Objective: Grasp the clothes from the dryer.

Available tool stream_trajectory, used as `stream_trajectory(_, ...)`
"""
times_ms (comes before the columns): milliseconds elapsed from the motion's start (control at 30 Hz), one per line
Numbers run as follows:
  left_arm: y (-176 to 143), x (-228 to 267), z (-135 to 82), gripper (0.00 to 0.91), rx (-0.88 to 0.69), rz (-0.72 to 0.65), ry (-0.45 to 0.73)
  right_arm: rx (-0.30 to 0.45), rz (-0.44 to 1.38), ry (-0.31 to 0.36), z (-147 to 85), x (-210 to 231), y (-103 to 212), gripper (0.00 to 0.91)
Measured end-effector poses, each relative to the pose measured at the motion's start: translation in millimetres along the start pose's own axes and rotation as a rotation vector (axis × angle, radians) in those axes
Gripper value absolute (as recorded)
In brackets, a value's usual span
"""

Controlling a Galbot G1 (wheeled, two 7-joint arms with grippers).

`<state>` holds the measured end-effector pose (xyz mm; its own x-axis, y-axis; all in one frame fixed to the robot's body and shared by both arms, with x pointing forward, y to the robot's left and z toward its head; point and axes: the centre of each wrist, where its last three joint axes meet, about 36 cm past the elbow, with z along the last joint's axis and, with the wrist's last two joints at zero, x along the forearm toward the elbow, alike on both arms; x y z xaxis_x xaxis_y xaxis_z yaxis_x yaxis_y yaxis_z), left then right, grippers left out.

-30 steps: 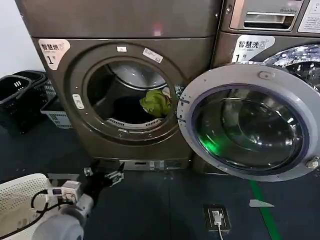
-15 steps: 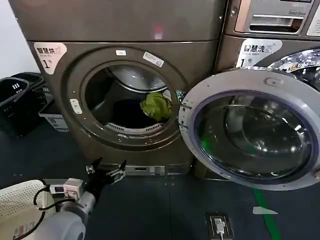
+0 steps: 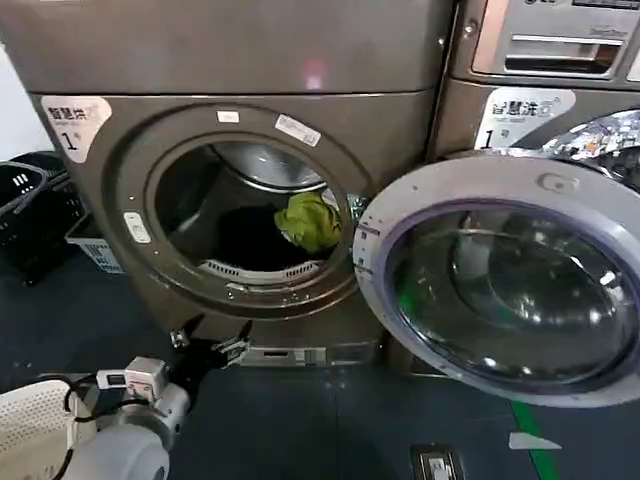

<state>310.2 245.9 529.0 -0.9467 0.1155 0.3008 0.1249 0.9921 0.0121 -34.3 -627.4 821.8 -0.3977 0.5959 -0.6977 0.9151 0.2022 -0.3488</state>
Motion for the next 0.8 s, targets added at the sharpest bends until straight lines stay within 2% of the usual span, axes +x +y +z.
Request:
stream_trajectory(367, 0.2, -34.2, -6.7, 0.907, -0.001, 0.021, -0.024, 0.024, -0.014, 0.008, -5.1, 7.8, -0.4, 0.907)
stream_trajectory(800, -0.3, -117.6, -29.6, 0.907, 0.002, 0.041, -0.074, 0.034, -0.029, 0.006, -14.9, 16.7, -2.0, 0.907)
